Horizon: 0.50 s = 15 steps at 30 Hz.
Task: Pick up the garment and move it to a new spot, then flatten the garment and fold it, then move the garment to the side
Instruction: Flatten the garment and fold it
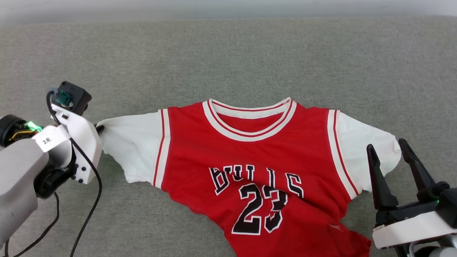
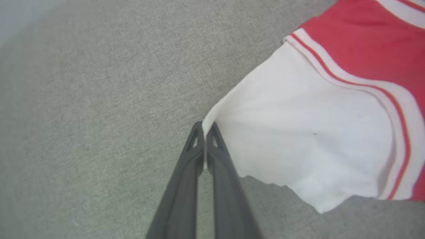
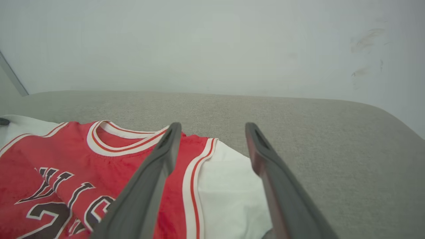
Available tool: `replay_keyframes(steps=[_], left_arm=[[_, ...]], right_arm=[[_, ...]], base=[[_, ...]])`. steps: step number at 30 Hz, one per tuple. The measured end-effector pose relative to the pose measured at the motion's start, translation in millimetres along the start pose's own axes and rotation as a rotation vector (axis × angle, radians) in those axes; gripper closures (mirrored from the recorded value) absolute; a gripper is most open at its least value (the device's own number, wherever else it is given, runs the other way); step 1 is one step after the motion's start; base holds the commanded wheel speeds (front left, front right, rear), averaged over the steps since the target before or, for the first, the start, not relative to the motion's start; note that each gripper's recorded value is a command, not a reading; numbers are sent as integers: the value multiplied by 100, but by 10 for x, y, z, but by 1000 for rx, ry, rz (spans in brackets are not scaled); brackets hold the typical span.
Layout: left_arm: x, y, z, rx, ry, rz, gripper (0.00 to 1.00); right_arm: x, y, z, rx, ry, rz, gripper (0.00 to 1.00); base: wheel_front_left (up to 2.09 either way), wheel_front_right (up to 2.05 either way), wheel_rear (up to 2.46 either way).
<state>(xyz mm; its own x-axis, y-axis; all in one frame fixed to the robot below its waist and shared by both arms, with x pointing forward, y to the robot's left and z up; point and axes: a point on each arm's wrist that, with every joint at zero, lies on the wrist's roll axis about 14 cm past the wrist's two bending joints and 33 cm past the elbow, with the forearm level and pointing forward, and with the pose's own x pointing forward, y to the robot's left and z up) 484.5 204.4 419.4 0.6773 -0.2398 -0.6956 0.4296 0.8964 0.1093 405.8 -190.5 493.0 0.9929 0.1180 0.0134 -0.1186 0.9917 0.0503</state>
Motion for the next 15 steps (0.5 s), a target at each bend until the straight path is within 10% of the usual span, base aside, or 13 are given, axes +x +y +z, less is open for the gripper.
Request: replay_keyframes(steps=[13,14,15], left_arm=[[319,-15,-372,-74,71,9,100],[314,-13,-354,-76,55,14,60],[303,-5,-328,-73,34,21,0]], right_arm=[[-23,-182,-80,-16,32,-50,0],[-24,-183,-70,-16,29,-51,0],[-23,-181,-56,-16,27,-50,0]], base=[[0,0,0],[0,0,0],[0,0,0]])
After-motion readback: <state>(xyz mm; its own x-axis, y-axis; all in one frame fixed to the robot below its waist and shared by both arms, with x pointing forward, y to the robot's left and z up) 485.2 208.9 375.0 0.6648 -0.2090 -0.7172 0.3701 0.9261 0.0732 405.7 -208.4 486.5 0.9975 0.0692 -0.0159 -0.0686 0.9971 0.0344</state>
